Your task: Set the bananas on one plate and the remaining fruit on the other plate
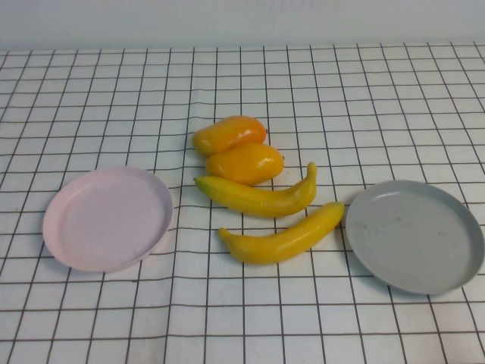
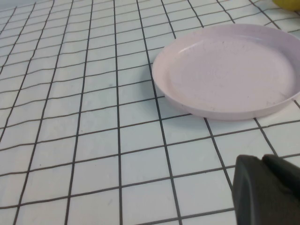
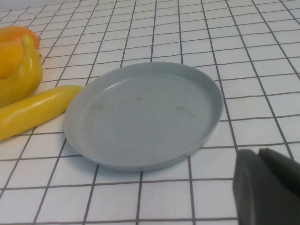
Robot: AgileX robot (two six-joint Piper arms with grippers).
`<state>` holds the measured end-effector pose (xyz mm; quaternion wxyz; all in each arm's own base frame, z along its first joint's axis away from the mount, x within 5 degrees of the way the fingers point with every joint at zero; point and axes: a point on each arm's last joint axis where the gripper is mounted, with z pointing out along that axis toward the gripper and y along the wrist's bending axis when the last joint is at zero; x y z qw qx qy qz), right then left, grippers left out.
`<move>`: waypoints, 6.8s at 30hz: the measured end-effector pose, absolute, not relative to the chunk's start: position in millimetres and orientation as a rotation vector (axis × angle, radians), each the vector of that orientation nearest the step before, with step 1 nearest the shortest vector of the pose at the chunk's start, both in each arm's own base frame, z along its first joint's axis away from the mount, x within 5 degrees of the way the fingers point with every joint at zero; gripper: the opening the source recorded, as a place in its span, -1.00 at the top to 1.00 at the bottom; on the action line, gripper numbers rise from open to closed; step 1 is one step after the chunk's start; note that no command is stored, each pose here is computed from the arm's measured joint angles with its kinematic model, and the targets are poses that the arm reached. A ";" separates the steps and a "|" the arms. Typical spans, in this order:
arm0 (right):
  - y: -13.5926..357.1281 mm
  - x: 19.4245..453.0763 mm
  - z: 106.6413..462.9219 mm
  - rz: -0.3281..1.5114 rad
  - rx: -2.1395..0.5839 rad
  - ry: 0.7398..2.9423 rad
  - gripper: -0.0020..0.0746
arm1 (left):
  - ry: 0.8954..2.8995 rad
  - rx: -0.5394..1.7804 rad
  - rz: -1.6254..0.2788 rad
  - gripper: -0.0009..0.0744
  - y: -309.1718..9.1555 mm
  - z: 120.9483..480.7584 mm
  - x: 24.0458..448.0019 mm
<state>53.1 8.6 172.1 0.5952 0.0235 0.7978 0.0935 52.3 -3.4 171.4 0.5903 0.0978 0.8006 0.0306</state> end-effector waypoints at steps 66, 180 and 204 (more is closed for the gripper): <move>8.6 53.1 172.1 0.217 0.055 1.853 0.99 | 1.160 -0.652 -0.715 0.99 10.6 222.5 53.1; 8.6 53.1 172.1 0.217 0.055 1.853 0.99 | 2.560 0.963 0.297 -0.42 -157.7 304.0 345.8; 8.6 53.1 172.1 0.217 0.055 1.853 0.99 | 2.610 0.293 0.181 -0.41 -60.3 208.5 322.0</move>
